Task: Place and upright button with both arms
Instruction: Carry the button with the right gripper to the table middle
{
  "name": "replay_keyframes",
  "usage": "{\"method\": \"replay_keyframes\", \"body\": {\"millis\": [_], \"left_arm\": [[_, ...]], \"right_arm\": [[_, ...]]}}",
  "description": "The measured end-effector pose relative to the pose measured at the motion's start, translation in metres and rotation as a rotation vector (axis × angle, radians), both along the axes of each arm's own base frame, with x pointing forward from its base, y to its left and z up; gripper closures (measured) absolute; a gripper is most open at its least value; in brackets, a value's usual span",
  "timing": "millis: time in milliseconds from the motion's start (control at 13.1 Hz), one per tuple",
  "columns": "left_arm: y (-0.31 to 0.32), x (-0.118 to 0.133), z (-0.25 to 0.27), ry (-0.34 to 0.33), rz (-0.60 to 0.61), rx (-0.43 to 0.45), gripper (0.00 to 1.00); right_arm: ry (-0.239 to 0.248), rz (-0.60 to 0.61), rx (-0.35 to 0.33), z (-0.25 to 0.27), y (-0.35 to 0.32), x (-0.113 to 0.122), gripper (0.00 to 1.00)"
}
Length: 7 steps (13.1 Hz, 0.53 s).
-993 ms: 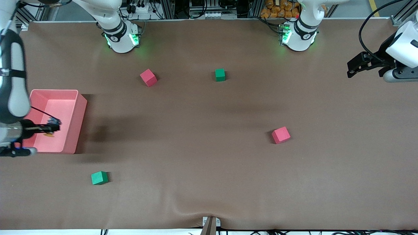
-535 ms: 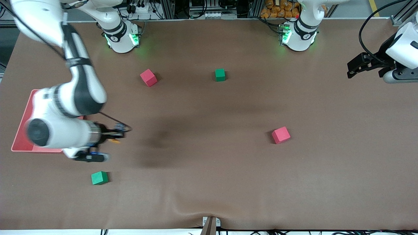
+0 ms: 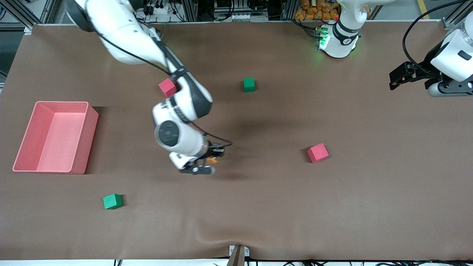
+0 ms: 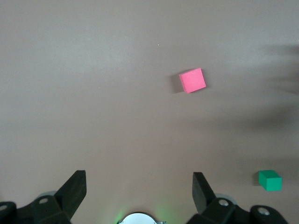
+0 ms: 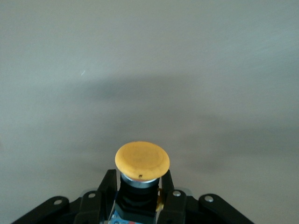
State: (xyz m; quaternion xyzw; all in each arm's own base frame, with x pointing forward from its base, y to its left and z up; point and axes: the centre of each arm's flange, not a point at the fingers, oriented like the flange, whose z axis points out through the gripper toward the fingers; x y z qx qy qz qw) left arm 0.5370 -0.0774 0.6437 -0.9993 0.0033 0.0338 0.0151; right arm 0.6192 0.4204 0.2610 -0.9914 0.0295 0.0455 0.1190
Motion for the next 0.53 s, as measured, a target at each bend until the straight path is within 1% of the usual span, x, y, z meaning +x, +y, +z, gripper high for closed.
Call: {"method": "replay_keyframes", "body": {"millis": [153, 306, 535], "left_arm": [[-0.003, 0.003, -0.006, 0.012, -0.006, 0.0, 0.0], [-0.008, 0.005, -0.01, 0.019, -0.014, 0.0, 0.0], [-0.02, 0.003, -0.011, 0.02, -0.036, -0.001, 0.0]], "right_arm": [[-0.018, 0.037, -0.001, -0.032, 0.037, -0.017, 0.56], [-0.027, 0.028, -0.018, -0.055, 0.06, -0.025, 0.56], [-0.034, 0.019, -0.027, -0.061, 0.074, -0.03, 0.56]]}}
